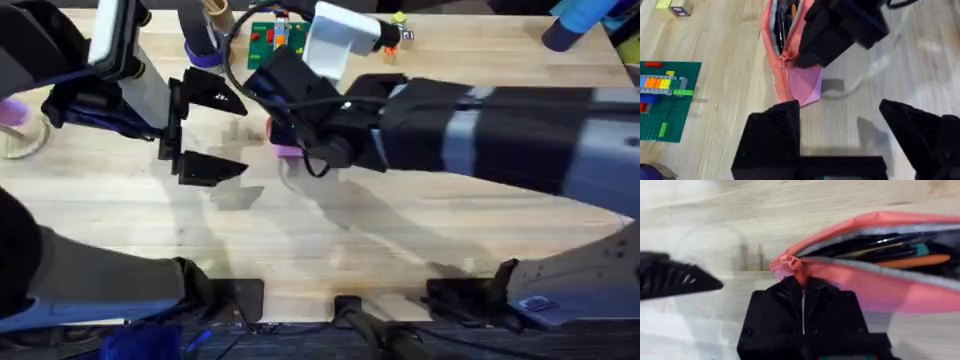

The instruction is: Unzip the bag, pick up the pens from the table one at a time and place them inside, then zip the bag closed.

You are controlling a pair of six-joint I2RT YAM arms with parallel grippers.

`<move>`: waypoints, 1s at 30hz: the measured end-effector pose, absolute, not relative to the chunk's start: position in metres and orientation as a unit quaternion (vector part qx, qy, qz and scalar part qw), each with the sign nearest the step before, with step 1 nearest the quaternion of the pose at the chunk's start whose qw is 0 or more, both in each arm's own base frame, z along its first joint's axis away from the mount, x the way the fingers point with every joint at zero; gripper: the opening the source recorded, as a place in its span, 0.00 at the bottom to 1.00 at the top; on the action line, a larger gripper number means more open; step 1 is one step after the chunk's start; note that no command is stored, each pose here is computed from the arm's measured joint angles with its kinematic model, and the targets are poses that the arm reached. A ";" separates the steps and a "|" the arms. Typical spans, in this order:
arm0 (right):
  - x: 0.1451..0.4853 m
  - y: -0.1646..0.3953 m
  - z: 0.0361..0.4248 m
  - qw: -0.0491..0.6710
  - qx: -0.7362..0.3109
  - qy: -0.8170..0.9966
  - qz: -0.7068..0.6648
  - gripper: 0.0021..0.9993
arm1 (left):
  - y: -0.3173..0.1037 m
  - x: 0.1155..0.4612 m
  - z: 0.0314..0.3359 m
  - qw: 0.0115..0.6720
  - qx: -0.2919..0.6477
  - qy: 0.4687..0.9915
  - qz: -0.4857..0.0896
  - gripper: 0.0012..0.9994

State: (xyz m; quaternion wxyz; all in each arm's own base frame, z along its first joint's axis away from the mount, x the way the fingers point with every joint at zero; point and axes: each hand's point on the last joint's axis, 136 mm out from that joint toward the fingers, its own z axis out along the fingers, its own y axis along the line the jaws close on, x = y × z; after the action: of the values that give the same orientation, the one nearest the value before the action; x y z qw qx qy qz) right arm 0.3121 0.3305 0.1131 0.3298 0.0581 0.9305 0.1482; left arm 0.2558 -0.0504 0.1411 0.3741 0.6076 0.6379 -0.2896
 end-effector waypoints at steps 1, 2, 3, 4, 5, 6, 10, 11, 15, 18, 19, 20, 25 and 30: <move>0.312 0.330 0.119 0.335 0.050 0.929 0.150 0.03 | -0.050 0.256 0.141 0.374 0.608 0.638 -0.290 0.99; 0.312 0.330 0.126 0.340 0.043 0.927 0.153 0.03 | -0.050 0.256 0.141 0.374 0.608 0.638 -0.290 0.99; 0.312 0.330 0.137 0.348 0.036 0.923 0.160 0.03 | -0.050 0.256 0.141 0.374 0.608 0.638 -0.290 0.99; 0.311 0.329 0.147 0.356 0.031 0.919 0.167 0.03 | -0.050 0.256 0.141 0.374 0.608 0.638 -0.290 0.99; 0.310 0.328 0.156 0.361 0.026 0.916 0.173 0.03 | -0.050 0.256 0.141 0.374 0.607 0.638 -0.290 0.99; 0.309 0.328 0.163 0.363 0.022 0.914 0.178 0.03 | -0.051 0.255 0.141 0.373 0.607 0.638 -0.291 0.99; 0.304 0.328 0.177 0.360 0.007 0.912 0.196 0.03 | -0.051 0.255 0.141 0.373 0.606 0.639 -0.292 0.99; 0.304 0.328 0.176 0.357 0.004 0.913 0.198 0.03 | -0.051 0.255 0.141 0.374 0.607 0.638 -0.291 0.99; 0.299 0.331 0.171 0.344 -0.007 0.917 0.204 0.03 | -0.049 0.259 0.140 0.378 0.610 0.636 -0.283 0.99; 0.298 0.332 0.171 0.341 -0.010 0.917 0.207 0.03 | -0.048 0.265 0.140 0.385 0.606 0.640 -0.275 0.99; 0.298 0.332 0.171 0.340 -0.011 0.917 0.207 0.03 | -0.048 0.268 0.140 0.389 0.602 0.641 -0.273 0.99; 0.298 0.332 0.171 0.340 -0.011 0.917 0.207 0.03 | -0.048 0.271 0.141 0.393 0.599 0.643 -0.272 0.99; 0.297 0.333 0.171 0.339 -0.012 0.917 0.208 0.03 | -0.056 0.283 0.146 0.415 0.579 0.643 -0.282 0.99; 0.297 0.333 0.171 0.339 -0.012 0.917 0.209 0.03 | -0.071 0.290 0.141 0.420 0.539 0.646 -0.341 0.99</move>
State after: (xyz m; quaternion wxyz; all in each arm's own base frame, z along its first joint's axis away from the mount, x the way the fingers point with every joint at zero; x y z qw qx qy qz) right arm 0.2974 0.3328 0.1709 0.3390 -0.0118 0.9173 0.2086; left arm 0.2900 -0.0712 0.1408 0.4196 0.5386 0.6461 -0.3412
